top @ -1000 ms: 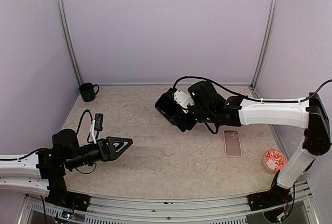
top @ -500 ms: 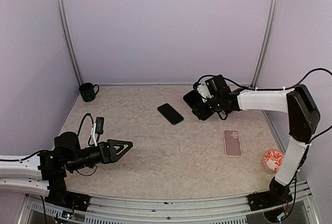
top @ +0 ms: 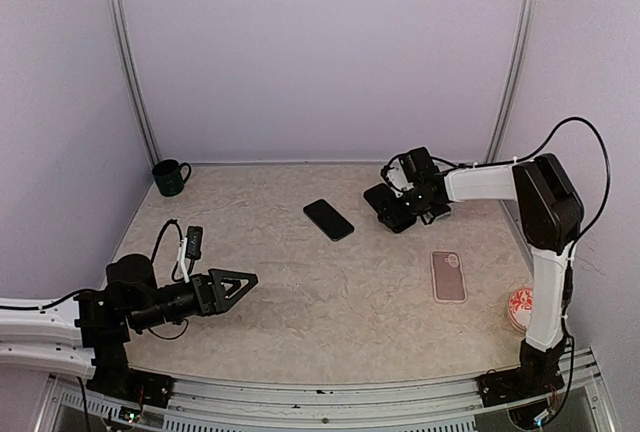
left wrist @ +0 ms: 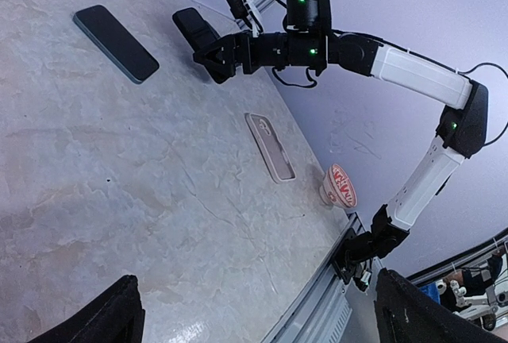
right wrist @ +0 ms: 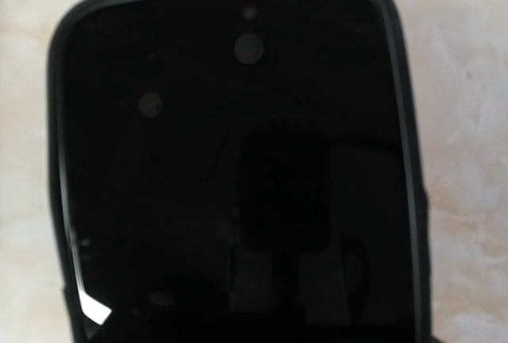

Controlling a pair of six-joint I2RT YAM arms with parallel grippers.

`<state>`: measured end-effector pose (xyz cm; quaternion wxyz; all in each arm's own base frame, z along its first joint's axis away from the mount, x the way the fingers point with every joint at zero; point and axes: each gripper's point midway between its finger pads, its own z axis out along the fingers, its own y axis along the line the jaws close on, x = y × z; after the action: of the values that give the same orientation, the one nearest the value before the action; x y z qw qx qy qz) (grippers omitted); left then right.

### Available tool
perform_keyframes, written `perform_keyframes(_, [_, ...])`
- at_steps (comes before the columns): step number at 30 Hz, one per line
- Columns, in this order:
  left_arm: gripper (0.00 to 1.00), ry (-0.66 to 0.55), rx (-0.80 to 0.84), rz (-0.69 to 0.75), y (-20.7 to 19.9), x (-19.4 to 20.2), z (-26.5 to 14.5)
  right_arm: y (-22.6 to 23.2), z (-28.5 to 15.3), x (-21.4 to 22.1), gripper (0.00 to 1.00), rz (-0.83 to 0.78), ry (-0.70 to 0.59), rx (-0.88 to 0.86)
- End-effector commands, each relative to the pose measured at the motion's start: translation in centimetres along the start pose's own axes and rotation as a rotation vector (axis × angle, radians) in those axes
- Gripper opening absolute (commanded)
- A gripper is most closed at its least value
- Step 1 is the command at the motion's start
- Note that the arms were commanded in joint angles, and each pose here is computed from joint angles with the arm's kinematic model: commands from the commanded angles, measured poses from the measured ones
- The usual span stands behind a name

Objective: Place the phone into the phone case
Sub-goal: Place the phone with the phone case at the center of the board.

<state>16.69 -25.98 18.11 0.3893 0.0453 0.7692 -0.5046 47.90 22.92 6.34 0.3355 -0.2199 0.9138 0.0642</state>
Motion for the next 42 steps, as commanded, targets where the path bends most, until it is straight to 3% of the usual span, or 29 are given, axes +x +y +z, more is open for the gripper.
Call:
perform_keyframes(1, [0.99, -0.013, 0.020, -0.003, -0.5, -0.4, 0.0, -1.2, 0.6, -1.9, 0.70, 0.043, -0.035, 0.002])
perform_keyframes(14, [0.99, 0.001, 0.007, -0.001, -0.3, -0.2, 0.6, -2.4, 3.0, -0.3, 0.74, 0.065, 0.033, 0.024])
perform_keyframes(31, [0.99, 0.001, 0.014, -0.003, -0.4, -0.2, 0.7, -3.1, 3.0, -0.8, 0.97, 0.019, 0.024, 0.062])
perform_keyframes(38, [0.99, 0.001, 0.017, 0.001, -0.6, -0.3, 0.7, -3.4, -0.9, -3.5, 1.00, 0.026, -0.049, 0.082])
perform_keyframes(42, [0.99, -0.001, 0.015, 0.004, -0.6, -0.4, 0.6, -3.7, -5.1, -2.6, 0.99, 0.150, -0.055, 0.109])
